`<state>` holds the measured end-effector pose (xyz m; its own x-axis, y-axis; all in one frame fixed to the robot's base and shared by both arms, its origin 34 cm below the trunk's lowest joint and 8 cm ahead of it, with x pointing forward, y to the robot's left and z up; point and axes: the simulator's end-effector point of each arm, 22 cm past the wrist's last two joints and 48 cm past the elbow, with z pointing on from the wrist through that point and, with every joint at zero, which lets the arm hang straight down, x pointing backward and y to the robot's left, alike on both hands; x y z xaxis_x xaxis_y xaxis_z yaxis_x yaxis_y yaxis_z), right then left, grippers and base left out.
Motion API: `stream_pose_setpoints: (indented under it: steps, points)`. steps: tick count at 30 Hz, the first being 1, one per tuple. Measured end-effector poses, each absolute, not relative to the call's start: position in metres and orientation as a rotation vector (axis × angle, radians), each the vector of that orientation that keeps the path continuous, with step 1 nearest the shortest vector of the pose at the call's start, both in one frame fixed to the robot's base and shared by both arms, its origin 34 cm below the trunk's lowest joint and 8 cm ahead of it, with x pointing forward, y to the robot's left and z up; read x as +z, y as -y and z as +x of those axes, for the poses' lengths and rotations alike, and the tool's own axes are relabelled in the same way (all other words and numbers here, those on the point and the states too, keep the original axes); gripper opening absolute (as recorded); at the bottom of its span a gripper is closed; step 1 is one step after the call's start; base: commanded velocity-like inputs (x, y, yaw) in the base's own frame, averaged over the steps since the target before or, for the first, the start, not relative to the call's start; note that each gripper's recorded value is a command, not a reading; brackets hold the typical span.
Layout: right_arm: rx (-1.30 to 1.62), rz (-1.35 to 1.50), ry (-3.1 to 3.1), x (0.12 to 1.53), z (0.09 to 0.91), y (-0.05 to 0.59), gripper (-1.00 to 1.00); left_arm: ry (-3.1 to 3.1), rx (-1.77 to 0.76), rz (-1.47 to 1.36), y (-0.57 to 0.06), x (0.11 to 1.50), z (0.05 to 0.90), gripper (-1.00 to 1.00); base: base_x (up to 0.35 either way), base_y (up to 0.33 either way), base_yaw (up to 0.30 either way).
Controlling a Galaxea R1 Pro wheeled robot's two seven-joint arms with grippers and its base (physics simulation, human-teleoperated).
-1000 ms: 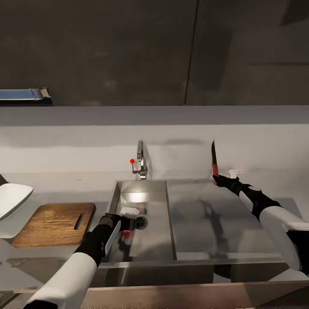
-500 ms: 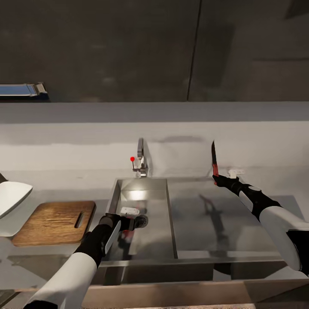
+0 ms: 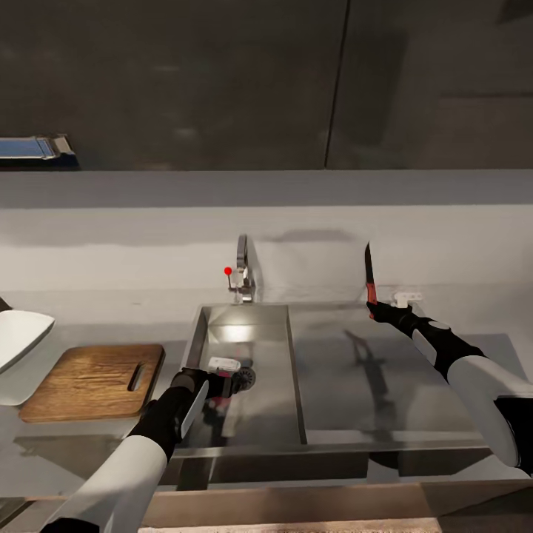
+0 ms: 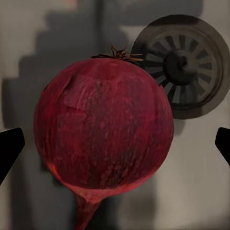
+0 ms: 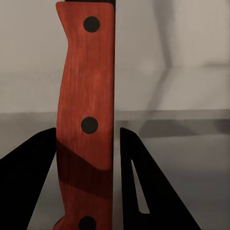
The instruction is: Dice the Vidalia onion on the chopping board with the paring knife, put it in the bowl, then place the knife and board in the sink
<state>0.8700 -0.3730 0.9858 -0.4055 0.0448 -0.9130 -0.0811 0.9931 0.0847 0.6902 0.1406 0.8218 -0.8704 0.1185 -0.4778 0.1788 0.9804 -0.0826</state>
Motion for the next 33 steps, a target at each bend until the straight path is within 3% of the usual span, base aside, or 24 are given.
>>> stream_pose_setpoints:
  steps: [6,7,33]
  points:
    - [0.137,-0.026,-1.984,0.985,0.870,0.373,-1.00,-2.635,-0.171,0.210,-0.141,0.823,0.691,1.00,0.000,0.000,0.000]
    - [0.137,-0.026,-1.984,0.985,0.870,0.373,-1.00,-2.635,-0.170,0.209,-0.141,0.823,0.691,-1.00,0.000,0.000,0.000]
    - [0.137,-0.025,-1.967,0.998,0.870,0.373,-1.00,-2.570,-0.160,0.203,-0.141,0.851,0.708,-1.00,-0.003,0.000,0.000]
